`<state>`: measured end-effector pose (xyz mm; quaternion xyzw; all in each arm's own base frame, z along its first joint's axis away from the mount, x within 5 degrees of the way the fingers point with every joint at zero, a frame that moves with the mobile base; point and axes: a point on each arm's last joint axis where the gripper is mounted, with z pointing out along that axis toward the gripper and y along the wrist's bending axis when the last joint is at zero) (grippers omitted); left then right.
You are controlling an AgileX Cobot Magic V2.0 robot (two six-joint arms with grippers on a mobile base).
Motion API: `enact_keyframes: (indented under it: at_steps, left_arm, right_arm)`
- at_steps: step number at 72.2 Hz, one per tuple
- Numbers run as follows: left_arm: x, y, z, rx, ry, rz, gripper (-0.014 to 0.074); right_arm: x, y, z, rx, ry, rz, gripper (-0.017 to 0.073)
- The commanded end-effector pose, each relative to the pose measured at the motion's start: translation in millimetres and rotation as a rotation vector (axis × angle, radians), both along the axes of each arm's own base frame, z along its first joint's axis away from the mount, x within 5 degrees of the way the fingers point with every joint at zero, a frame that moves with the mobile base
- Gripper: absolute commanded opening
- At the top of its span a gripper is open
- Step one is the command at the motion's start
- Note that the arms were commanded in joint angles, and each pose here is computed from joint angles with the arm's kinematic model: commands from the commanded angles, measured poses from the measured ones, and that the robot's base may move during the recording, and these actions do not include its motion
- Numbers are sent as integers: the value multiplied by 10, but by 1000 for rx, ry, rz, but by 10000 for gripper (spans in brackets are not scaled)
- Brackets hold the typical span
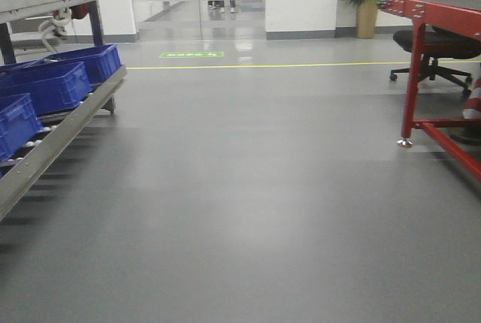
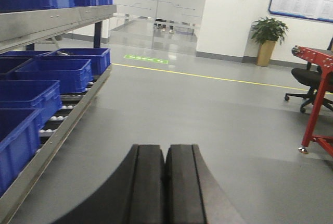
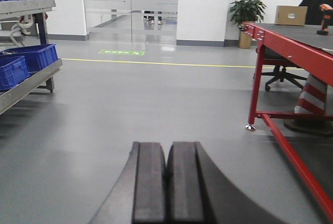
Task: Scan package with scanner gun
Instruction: 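Drive the base forward along the aisle past the blue-bin shelves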
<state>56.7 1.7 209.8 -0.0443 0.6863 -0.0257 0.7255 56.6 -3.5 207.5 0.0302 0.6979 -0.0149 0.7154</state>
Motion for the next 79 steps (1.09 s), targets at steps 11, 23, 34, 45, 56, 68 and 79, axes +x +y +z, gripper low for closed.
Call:
enact_keyframes:
  at_steps: [11,23,34,45,56,68,79]
  left_arm:
    - [-5,-29,23,0,-20,-50,-111]
    - [-5,-29,23,0,-20,-50,-111]
    - [-5,-20,23,0,-20,-35,-111]
    - [-5,-6,23,1,-20,-10,-111]
    - [-5,-7,23,1,-20,-12,-111]
    - [-5,-7,23,1,-20,-12,-111]
    - [-5,-7,23,1,-20,-12,-111]
  right_arm:
    - [-3,-1,23,-6,-26,-2,-167]
    - [-3,-1,23,-6,-26,-2,-167]
    - [-3,-1,23,-6,-26,-2,-167]
    - [-3,6,23,-6,-26,11,-167]
    - [-2,20,23,-5,-26,36,-167]
    - [-2,24,23,-5,-26,43,-167]
    - [-2,24,23,-5,-26,43,-167]
